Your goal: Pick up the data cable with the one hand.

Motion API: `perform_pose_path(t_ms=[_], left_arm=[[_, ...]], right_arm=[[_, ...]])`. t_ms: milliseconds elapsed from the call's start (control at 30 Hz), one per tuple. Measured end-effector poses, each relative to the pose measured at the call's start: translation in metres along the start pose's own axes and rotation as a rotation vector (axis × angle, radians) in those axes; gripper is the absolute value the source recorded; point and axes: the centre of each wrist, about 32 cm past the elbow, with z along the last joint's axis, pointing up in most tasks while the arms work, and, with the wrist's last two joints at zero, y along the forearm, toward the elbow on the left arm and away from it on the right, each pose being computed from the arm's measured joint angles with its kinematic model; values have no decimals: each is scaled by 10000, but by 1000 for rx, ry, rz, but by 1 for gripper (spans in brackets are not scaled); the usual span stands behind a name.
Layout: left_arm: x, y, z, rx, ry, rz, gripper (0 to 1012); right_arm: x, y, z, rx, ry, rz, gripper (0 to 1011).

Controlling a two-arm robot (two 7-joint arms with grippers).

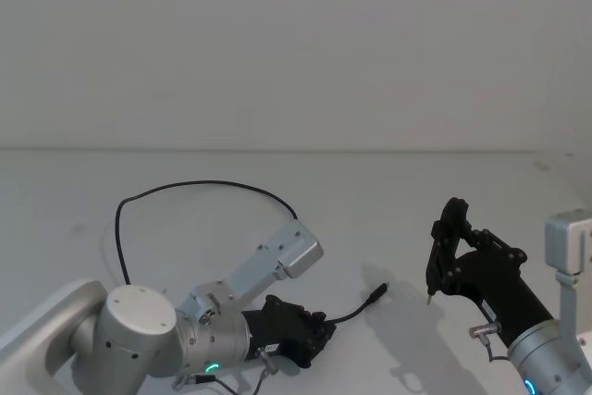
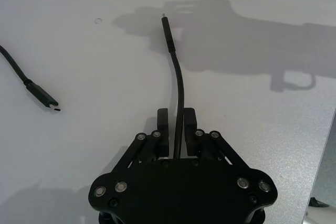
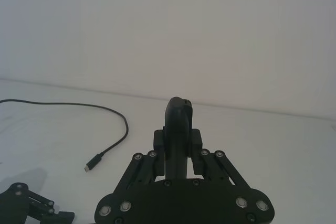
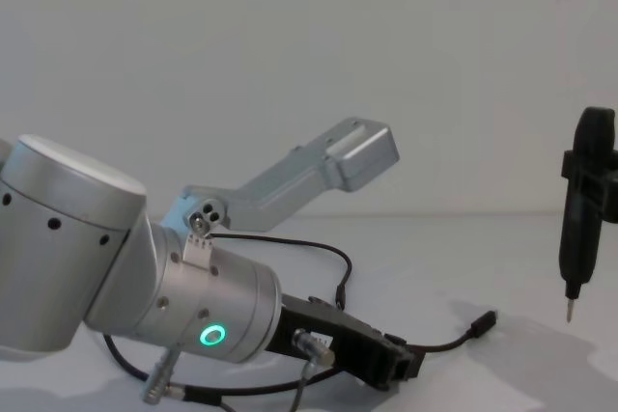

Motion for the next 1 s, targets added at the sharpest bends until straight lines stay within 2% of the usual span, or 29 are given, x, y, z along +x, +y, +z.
perform_pose_path(t_ms=[600, 1000], left_arm=[[0, 0, 0, 0, 0, 0, 66], [-1, 1, 0, -2, -5, -1, 56]], right_arm=[[0, 0, 0, 0, 0, 0, 279], [4, -4, 4, 3, 1, 1, 279]])
